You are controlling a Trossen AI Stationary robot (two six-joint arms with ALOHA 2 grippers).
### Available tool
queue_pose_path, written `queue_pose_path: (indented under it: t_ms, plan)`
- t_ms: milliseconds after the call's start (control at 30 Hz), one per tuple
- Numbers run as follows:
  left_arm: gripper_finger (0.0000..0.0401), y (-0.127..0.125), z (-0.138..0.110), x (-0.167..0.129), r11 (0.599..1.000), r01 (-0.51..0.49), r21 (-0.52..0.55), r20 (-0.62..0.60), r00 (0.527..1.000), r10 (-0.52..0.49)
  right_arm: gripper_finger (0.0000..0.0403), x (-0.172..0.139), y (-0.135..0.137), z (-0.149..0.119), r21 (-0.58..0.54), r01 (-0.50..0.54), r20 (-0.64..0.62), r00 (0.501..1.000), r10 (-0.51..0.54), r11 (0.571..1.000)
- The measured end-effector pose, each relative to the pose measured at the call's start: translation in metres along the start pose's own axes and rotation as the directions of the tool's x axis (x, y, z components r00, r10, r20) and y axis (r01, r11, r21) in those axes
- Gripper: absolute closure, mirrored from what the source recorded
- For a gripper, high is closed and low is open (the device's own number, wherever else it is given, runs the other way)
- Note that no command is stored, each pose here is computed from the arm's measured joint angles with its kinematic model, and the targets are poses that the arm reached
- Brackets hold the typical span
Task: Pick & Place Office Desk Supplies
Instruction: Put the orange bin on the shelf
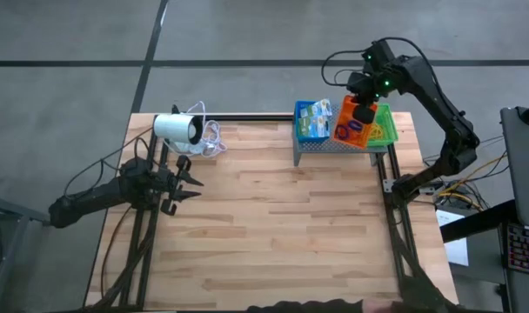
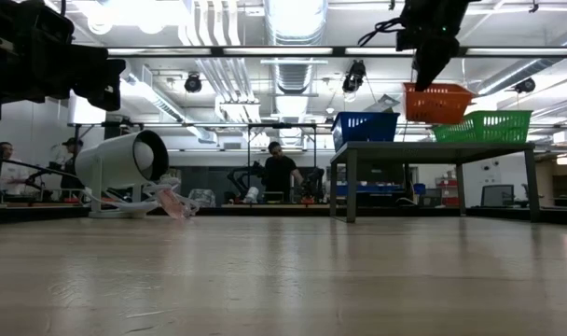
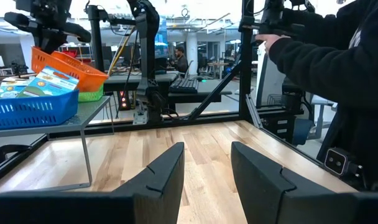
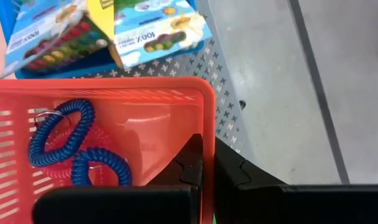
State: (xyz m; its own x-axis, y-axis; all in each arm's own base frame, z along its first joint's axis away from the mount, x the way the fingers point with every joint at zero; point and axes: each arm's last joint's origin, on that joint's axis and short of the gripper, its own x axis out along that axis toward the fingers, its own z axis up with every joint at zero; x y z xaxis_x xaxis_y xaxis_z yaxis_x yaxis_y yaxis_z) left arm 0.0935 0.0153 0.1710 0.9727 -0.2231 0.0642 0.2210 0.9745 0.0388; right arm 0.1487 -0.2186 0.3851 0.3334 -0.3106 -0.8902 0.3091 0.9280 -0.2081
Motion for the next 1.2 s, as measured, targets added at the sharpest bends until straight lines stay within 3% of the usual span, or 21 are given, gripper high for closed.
queue_pose_path:
  t_ms: [367, 1200]
  plan:
    - [0.0267, 0.000, 0.000, 0.000, 1.000, 0.000, -0.003, 0.000, 1.000, 0.000, 0.0395, 0.011, -0.005, 0.005, -0.106, -0.029, 0.009, 1.000, 0.030, 0.994]
    - [0.0267, 0.000, 0.000, 0.000, 1.000, 0.000, 0.001, 0.000, 1.000, 0.000, 0.0395, 0.062, -0.018, 0.014, -0.022, -0.138, -0.078, 0.988, 0.135, 0.990]
